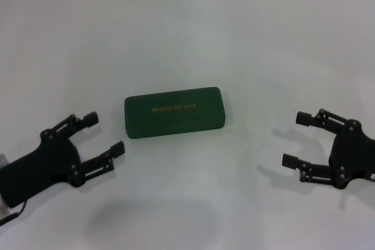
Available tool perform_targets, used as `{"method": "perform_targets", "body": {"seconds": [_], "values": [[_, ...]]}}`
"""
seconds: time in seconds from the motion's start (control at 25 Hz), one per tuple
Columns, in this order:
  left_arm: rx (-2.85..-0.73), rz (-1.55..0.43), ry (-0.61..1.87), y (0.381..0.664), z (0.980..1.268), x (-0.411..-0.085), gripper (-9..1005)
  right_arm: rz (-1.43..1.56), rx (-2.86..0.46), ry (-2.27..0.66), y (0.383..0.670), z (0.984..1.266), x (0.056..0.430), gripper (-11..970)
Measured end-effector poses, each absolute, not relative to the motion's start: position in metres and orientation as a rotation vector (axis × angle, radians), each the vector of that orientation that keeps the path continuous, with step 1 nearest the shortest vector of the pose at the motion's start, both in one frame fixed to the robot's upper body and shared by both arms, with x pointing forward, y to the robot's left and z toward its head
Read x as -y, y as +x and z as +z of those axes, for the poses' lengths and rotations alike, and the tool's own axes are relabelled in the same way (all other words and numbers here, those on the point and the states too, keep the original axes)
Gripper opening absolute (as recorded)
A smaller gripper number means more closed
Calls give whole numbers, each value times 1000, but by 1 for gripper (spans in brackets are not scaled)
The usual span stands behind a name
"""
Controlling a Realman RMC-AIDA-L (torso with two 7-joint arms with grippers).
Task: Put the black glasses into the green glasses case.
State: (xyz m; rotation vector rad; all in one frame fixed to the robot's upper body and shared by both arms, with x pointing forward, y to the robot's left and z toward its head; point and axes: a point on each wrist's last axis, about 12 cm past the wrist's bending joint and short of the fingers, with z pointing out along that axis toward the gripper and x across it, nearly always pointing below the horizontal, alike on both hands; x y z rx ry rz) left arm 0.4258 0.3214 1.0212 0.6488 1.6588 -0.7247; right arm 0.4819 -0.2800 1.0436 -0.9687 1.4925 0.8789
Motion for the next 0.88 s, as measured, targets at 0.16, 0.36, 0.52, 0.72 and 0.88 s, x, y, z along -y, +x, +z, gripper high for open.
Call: {"method": "perform_targets", "body": {"seconds": [0.16,0.36,0.52,0.72,0.88], "values": [[-1672,-725,631,416,1019,-327,841,900,-1507,-952,474,1037,279,869],[-1663,-762,648,409,1023,-332,864,920,-1499,-948,469,1036,277,869],[-1671,-787,655,405,1025,-338,863,930,-1507,-926,464,1033,277,869],[-1678,-774,643,403,1027,-344,865,908,-1502,-909,455,1028,279,869],[-1689,-771,640,401,1028,-350,865,909,-1500,-903,451,1026,279,869]]}}
